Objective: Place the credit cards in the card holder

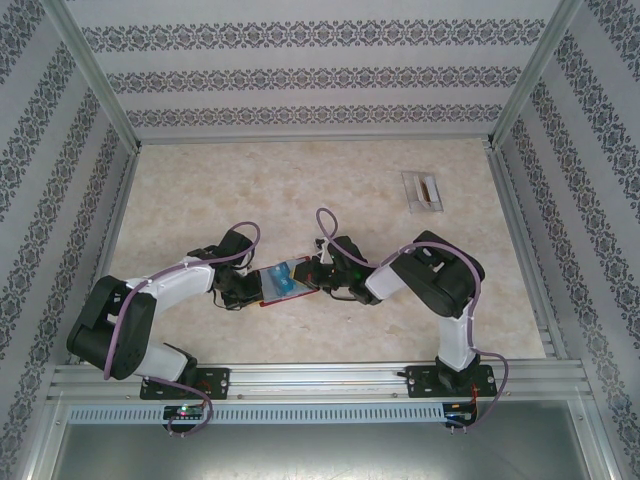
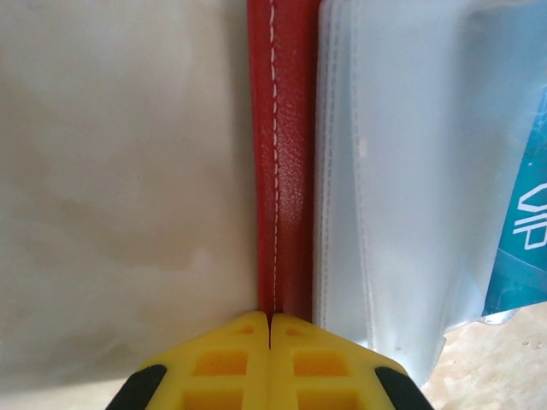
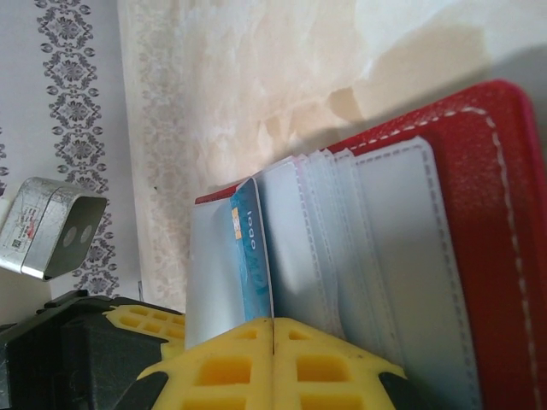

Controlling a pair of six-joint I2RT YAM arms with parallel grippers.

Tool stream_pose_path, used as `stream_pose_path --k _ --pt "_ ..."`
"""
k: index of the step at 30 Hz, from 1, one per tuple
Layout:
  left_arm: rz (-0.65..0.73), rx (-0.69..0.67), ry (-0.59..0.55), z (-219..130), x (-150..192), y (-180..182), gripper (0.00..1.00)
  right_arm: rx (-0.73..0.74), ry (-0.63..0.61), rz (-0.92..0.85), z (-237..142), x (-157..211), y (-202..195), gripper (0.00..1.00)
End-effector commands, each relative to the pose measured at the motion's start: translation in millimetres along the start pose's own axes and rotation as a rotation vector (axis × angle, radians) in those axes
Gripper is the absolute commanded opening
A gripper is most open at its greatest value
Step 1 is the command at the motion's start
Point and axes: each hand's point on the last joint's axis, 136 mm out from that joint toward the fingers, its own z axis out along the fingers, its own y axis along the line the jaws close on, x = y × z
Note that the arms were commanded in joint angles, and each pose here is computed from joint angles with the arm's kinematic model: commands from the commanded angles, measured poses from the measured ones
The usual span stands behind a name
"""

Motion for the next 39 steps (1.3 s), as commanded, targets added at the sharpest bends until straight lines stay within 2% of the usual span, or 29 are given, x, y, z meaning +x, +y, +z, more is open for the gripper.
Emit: stream_pose_path --k 1,5,12,18,28,33,35,37,39 --pt "0.045 0.001 0.021 14 5 -1 0.0 0.075 -0.037 0.012 -3 3 -14 0.0" --pt "0.054 0.006 0.029 13 5 -3 0.0 0.05 -0.044 0.091 0 12 -7 0.01" --pt "0.073 -0.003 -0.001 4 1 -6 0.0 0.041 -0.001 0.085 11 19 0 0.04" --pt "0.065 -0.024 -0.006 6 0 -1 0.01 0.081 0.039 0.051 14 27 -1 0.08" --pt "0.047 0.018 -0.021 7 -2 -7 0.0 0.089 0.094 -0.023 34 48 11 0.1" --pt "0.065 -0.048 -0.03 -4 -4 -1 0.11 0.131 0.081 -0.052 25 48 6 0.18" --pt "0.068 -0.048 -0.057 -10 -6 -1 0.18 0.165 0.063 -0.096 15 45 6 0.27" --pt "0.088 -0.048 -0.073 -15 -8 -2 0.23 0.205 0.04 -0.148 4 41 6 0.31" --pt "0.1 -0.078 -0.071 -22 -8 0 0.26 0.23 -0.01 -0.171 -10 33 6 0.31"
